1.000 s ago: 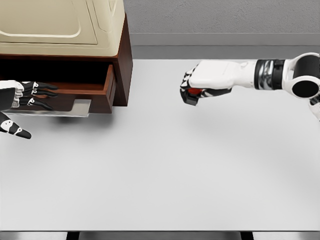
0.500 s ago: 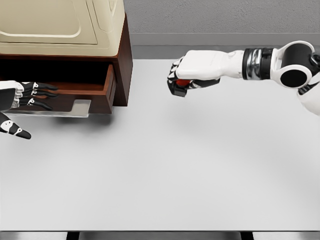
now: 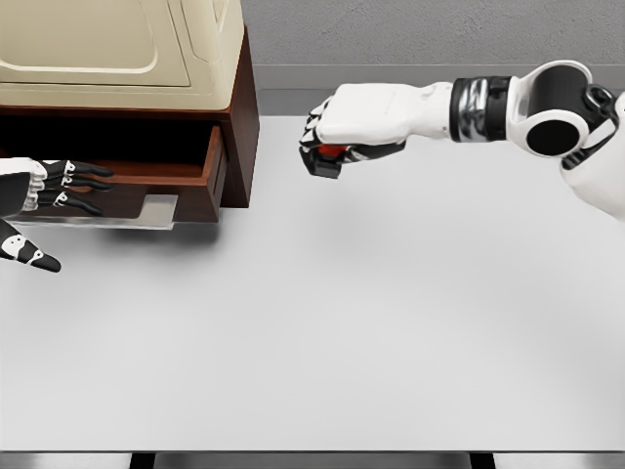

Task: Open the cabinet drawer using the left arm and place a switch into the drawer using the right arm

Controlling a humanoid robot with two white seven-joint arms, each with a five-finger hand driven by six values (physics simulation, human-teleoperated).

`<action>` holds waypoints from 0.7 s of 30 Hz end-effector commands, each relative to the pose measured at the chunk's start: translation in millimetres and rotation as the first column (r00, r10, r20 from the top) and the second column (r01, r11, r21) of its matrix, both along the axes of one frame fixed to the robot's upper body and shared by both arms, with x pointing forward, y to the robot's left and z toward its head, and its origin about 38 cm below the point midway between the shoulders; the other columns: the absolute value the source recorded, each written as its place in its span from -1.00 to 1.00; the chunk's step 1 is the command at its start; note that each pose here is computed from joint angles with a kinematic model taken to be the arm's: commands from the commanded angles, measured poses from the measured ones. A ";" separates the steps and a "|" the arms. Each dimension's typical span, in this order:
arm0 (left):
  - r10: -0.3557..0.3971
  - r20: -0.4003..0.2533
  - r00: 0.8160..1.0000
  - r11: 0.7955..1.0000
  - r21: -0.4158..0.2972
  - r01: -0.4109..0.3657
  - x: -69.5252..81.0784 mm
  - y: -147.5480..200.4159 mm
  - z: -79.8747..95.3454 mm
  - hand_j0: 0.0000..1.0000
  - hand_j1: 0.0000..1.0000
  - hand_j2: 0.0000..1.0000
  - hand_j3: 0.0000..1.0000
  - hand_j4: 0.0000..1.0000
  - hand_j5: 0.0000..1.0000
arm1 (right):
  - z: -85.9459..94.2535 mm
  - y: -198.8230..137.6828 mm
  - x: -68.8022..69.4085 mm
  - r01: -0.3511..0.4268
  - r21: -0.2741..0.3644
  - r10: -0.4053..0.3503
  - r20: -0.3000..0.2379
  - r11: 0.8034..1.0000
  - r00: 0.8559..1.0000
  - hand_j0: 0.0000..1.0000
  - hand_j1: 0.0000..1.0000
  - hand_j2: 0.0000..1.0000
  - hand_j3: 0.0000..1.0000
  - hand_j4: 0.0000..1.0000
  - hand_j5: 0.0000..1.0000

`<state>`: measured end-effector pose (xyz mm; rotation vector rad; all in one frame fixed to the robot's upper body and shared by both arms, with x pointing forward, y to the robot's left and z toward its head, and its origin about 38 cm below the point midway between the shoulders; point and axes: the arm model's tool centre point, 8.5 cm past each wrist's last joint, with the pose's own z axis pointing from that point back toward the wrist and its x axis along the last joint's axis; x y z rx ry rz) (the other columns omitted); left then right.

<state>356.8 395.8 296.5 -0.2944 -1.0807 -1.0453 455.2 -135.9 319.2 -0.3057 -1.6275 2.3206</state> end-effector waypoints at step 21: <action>-0.005 0.011 1.000 0.999 0.047 0.005 0.3 2.0 -2.7 1.00 1.00 1.00 1.00 1.00 1.00 | 17.2 56.7 0.0 -0.038 0.008 0.038 0.009 0.999 0.999 -0.09 -0.09 -0.09 -0.09 -0.09 -0.09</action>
